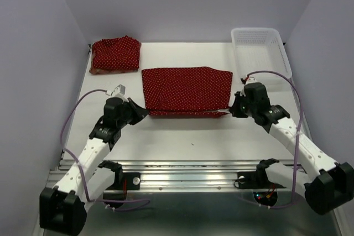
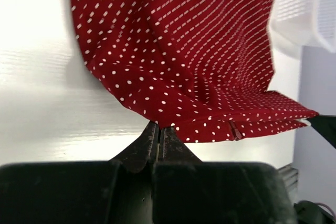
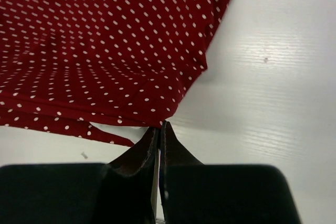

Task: Fold and stack the skirts
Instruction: Flatten the skirt out, then fold the skirt

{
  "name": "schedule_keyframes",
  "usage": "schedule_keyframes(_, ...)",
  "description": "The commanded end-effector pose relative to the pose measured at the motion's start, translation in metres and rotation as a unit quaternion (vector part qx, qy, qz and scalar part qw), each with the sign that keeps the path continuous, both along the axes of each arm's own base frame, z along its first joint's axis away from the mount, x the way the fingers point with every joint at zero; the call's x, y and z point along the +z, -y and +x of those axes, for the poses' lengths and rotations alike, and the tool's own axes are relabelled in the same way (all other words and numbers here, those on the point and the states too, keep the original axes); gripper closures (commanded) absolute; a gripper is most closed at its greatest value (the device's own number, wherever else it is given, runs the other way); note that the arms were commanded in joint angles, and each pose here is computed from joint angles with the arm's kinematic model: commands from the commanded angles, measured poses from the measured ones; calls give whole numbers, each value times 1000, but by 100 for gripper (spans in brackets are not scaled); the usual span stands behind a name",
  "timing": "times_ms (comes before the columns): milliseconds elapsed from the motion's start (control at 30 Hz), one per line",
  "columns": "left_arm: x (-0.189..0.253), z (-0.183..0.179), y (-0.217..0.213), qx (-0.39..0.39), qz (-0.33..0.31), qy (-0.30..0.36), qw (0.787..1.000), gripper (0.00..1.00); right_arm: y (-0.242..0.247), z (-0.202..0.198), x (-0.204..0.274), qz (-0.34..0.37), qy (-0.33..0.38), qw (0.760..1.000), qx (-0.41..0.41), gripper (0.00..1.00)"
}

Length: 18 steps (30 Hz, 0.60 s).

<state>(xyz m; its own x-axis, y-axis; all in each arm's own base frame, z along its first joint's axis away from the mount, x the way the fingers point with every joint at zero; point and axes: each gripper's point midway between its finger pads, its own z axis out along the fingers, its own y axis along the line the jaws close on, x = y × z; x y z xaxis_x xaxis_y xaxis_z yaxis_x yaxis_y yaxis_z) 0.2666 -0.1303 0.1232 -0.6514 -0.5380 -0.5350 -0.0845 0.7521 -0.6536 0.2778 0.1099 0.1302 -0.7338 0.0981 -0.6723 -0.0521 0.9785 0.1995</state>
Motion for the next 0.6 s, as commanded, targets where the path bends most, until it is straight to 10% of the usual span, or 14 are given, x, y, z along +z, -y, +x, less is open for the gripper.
schedule_keyframes(0, 23, -4, -17, 47, -9, 47, 998, 100, 2, -8, 34, 51, 37, 998, -6, 99)
schedule_keyframes(567, 85, 78, -20, 89, 37, 57, 994, 100, 34, 81, 60, -80, 43, 989, -118, 99)
